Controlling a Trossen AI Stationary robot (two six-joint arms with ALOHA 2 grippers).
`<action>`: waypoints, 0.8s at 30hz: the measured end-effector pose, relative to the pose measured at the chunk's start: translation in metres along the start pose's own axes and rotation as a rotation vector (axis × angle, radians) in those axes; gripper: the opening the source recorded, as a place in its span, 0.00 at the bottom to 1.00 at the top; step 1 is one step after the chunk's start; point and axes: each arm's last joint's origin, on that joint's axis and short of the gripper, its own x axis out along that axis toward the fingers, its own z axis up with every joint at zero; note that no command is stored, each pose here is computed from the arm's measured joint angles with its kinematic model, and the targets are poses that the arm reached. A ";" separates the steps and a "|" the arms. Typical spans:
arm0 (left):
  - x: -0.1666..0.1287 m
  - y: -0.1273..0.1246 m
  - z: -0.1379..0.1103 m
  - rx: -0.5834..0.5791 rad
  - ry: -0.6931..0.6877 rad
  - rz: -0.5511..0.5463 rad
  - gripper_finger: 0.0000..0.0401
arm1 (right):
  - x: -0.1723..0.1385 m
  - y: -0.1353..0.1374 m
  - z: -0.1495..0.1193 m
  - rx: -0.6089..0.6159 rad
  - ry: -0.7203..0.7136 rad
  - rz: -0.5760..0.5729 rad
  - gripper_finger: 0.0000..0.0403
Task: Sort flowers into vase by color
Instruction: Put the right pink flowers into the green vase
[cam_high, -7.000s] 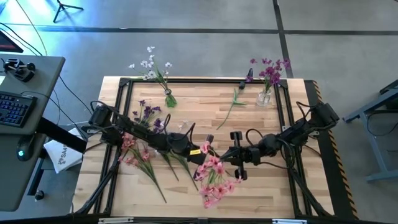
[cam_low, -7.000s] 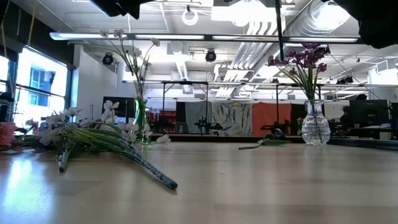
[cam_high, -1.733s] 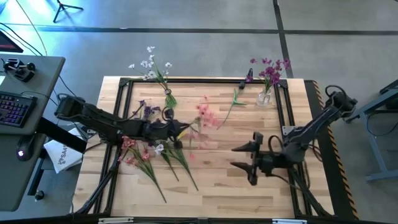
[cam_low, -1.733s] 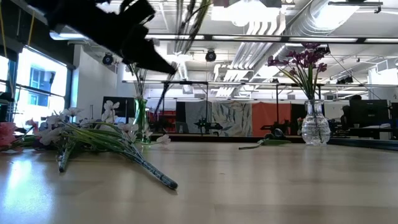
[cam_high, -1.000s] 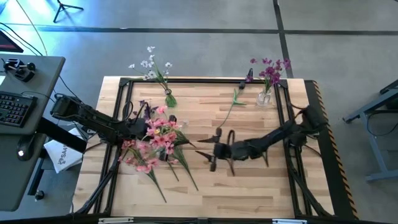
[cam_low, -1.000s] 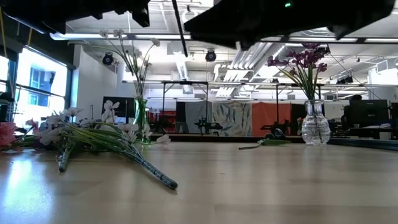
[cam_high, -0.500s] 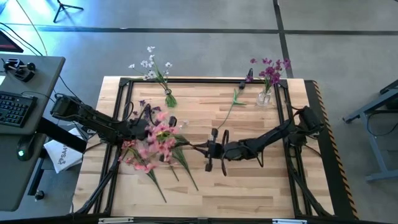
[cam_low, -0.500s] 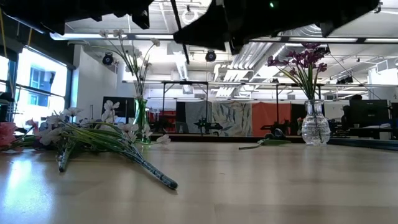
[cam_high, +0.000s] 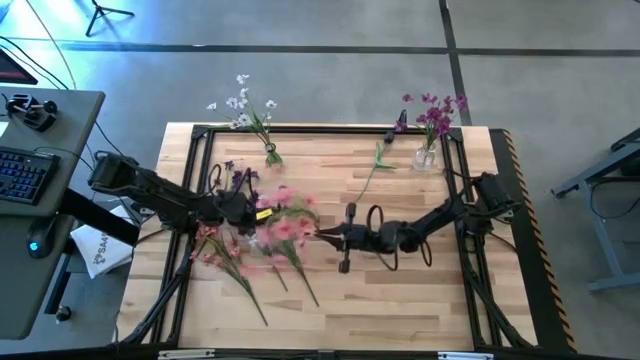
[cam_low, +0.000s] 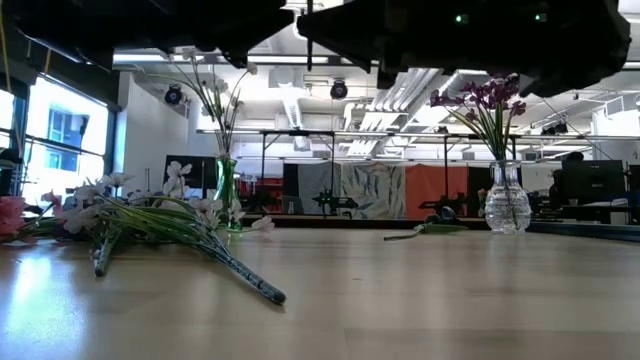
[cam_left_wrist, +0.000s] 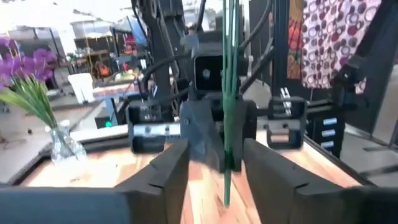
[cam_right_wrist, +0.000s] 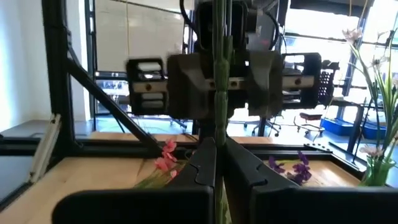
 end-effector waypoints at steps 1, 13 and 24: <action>0.004 -0.001 0.000 0.009 -0.012 0.000 0.38 | 0.001 0.000 -0.001 -0.003 0.008 0.000 0.00; 0.038 -0.012 0.013 0.067 -0.031 -0.017 0.30 | 0.001 0.000 -0.005 -0.011 0.048 -0.001 0.00; 0.023 -0.009 0.030 0.106 0.032 0.005 0.10 | 0.001 0.001 -0.011 -0.013 0.116 -0.012 0.00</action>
